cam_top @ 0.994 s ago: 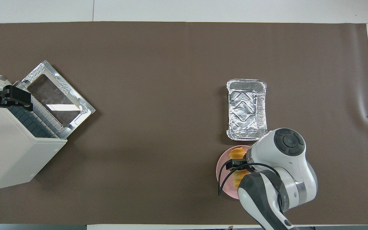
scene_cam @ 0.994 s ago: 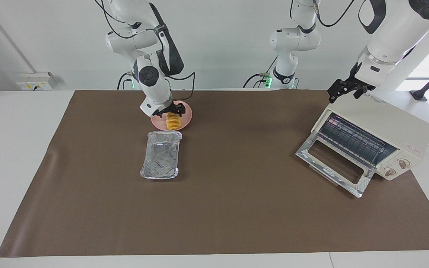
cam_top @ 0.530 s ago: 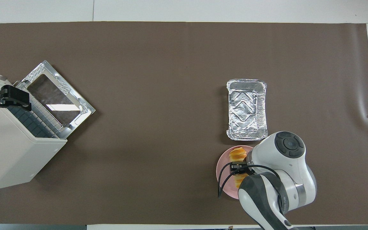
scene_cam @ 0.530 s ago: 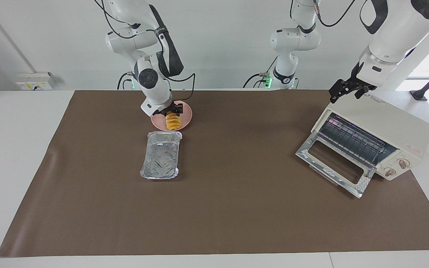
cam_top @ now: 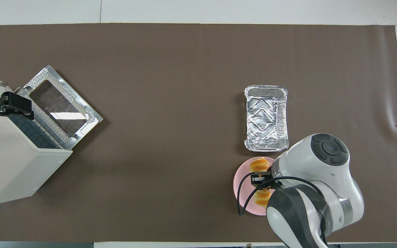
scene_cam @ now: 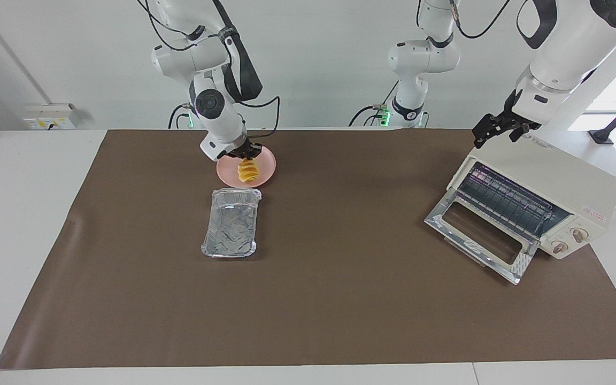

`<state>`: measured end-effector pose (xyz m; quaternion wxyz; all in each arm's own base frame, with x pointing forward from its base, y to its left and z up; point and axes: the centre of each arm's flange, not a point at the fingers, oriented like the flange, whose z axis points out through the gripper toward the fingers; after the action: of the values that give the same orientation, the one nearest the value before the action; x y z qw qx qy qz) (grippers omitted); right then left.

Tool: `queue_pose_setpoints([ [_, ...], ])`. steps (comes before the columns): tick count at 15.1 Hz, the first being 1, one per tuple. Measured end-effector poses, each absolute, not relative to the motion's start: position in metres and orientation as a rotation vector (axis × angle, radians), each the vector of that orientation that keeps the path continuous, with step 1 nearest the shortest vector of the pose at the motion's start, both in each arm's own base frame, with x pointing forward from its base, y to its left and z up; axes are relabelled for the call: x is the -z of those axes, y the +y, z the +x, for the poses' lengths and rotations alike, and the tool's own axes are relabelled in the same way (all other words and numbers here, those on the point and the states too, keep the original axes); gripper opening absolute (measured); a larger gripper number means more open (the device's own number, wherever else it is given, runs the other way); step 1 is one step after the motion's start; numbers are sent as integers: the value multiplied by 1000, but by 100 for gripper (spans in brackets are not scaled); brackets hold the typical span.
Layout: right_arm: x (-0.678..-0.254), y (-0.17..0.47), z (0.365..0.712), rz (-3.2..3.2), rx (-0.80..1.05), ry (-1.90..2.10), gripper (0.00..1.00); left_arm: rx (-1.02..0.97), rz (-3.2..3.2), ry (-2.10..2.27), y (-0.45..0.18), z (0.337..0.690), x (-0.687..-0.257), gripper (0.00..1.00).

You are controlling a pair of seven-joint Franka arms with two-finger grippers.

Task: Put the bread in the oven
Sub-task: 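Lift the pastry roll with the right gripper over the foil tray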

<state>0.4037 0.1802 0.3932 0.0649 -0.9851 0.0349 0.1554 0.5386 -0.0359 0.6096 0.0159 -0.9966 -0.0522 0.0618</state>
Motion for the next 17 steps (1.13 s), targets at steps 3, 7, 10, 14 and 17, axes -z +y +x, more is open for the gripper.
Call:
queue_pose_setpoints([
  [3, -460, 160, 448, -2935, -323, 149, 11, -192, -3100, -167, -34, 539, -610, 100],
  [7, -449, 135, 532, -2918, -218, 161, 11, -193, -3099, -180, -30, 539, -610, 100],
  [10, -404, 144, 583, -2921, -163, 183, 11, -193, -3099, -179, -30, 539, -610, 100],
  [14, -343, 156, 603, -2934, -181, 188, 11, -193, -3099, -179, -30, 539, -610, 100],
  [17, -316, 154, 600, -2943, -212, 160, 11, -193, -3099, -179, -30, 539, -610, 100],
])
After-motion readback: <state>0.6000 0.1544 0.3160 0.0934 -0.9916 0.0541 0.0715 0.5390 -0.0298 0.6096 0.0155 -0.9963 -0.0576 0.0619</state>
